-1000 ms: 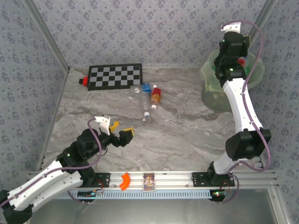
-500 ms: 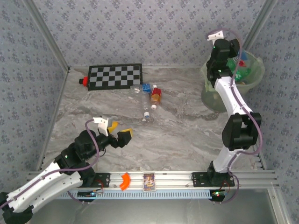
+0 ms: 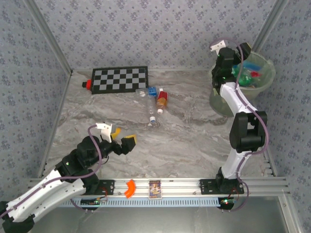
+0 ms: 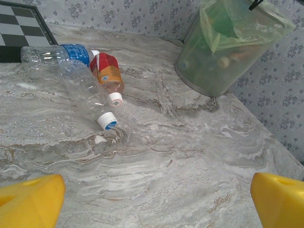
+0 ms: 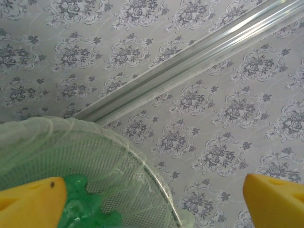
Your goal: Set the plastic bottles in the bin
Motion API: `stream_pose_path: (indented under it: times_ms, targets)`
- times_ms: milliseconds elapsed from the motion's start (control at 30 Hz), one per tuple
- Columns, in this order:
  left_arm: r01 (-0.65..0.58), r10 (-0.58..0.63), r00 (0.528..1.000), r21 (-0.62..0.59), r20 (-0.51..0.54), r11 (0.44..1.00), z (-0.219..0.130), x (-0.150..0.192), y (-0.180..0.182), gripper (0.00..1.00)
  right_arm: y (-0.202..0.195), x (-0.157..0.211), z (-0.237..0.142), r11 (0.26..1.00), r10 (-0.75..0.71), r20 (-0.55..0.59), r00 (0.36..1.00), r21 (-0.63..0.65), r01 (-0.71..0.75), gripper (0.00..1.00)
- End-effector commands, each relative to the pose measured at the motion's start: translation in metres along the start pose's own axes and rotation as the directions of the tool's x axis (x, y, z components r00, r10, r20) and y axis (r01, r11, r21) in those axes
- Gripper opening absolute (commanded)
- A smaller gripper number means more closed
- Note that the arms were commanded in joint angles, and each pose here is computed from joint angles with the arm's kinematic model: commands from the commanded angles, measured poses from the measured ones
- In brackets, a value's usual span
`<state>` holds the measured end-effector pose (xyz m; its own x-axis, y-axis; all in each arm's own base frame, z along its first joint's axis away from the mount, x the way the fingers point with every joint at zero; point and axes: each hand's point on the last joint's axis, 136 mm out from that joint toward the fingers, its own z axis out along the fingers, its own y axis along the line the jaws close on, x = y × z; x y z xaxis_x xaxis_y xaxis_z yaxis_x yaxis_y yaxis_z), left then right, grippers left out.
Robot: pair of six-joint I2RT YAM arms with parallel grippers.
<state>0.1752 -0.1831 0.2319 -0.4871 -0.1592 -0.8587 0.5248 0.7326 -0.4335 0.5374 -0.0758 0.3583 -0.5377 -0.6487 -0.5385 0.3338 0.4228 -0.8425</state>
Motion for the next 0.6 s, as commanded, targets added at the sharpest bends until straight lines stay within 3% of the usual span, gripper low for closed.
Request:
stream_pose_path:
  times_ms: [0,300,567]
  targets:
    - [-0.004,0.003,0.999,0.019,0.049,1.000,-0.009,-0.020,-0.009,1.00,-0.036,-0.018,-0.020,0.994,0.104,0.048,0.993,0.041,-0.105,1.00]
    - [0.014,-0.014,0.999,-0.010,0.043,1.000,-0.012,-0.018,-0.003,1.00,-0.055,-0.035,-0.056,0.978,0.210,0.084,0.974,-0.030,-0.208,1.00]
    - [0.042,-0.041,0.999,-0.032,0.036,0.999,-0.010,-0.017,0.001,1.00,-0.072,-0.029,-0.088,0.907,0.401,0.024,0.916,-0.147,-0.394,1.00]
